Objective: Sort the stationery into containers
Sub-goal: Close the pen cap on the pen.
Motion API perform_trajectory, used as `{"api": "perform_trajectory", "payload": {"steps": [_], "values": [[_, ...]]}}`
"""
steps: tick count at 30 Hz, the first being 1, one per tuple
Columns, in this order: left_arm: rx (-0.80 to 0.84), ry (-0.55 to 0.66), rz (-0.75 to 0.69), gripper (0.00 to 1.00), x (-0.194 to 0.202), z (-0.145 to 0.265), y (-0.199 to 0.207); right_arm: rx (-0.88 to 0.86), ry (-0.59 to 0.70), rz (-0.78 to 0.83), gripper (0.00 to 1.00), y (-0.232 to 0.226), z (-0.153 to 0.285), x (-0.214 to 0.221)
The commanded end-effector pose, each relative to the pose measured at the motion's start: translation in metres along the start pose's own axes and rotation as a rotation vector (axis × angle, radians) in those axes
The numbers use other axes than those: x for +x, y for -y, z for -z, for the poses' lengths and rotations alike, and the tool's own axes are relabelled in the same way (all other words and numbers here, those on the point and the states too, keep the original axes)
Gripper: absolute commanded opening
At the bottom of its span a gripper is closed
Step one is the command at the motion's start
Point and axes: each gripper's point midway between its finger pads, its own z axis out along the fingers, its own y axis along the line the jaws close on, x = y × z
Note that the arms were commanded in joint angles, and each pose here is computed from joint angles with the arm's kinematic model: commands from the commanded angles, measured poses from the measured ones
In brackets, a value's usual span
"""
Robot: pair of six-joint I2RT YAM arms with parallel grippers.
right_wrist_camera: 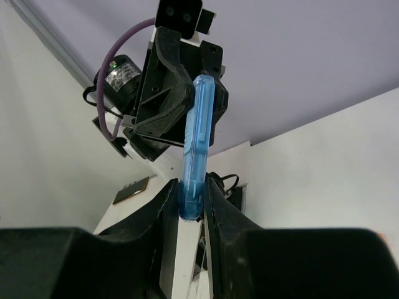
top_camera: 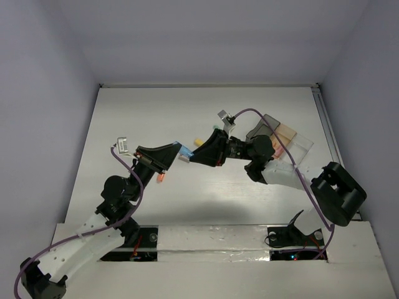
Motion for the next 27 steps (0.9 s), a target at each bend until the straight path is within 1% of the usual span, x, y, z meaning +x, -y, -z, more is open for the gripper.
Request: {"api": "perform_trajectory", "payload": {"steps": [1, 6, 11, 13, 14, 16, 17, 19, 20, 21, 22, 23, 26, 27], "values": [[-0.074, -0.266, 0.01, 0.0, 0.068, 0.011, -0.024, -0.157, 0.127, 0.182, 0.0, -0.048, -0.025, -0.048], [-0.088, -0.265, 0.007, 0.0, 0.07, 0.011, -0.027, -0.121, 0.126, 0.212, 0.0, -0.05, -0.027, -0.057], [-0.098, -0.256, -0.014, 0.0, 0.066, 0.011, -0.027, -0.079, 0.129, 0.202, 0.0, -0.044, -0.026, -0.057], [-0.097, -0.244, -0.025, 0.0, 0.06, 0.01, -0.022, -0.052, 0.155, 0.206, 0.0, -0.041, -0.024, -0.061], [-0.112, -0.234, -0.041, 0.05, 0.057, 0.011, -0.024, -0.041, 0.164, 0.203, 0.0, -0.04, -0.023, -0.062], [-0.115, -0.21, -0.059, 0.21, 0.048, 0.011, -0.021, -0.001, 0.187, 0.199, 0.0, -0.033, -0.02, -0.062], [-0.118, -0.197, -0.074, 0.36, 0.043, 0.012, -0.019, 0.009, 0.201, 0.205, 0.0, -0.035, -0.018, -0.066], [-0.13, -0.187, -0.093, 0.53, 0.039, 0.013, -0.019, 0.058, 0.218, 0.206, 0.0, -0.026, -0.014, -0.07], [-0.14, -0.187, -0.103, 0.68, 0.036, 0.016, -0.02, 0.069, 0.23, 0.213, 0.0, -0.028, -0.012, -0.074], [-0.153, -0.175, -0.116, 0.82, 0.032, 0.018, -0.02, 0.118, 0.237, 0.216, 0.0, -0.017, -0.007, -0.078], [-0.156, -0.164, -0.121, 0.82, 0.029, 0.017, -0.019, 0.13, 0.236, 0.214, 0.0, -0.017, -0.006, -0.078], [-0.175, -0.157, -0.133, 0.99, 0.026, 0.019, -0.022, 0.154, 0.253, 0.227, 0.0, -0.015, 0.001, -0.086], [-0.206, -0.141, -0.16, 0.99, 0.018, 0.024, -0.024, 0.273, 0.276, 0.231, 0.0, 0.006, 0.021, -0.095], [-0.205, -0.134, -0.163, 0.99, 0.016, 0.025, -0.023, 0.314, 0.309, 0.246, 0.0, 0.006, 0.03, -0.105]]}}
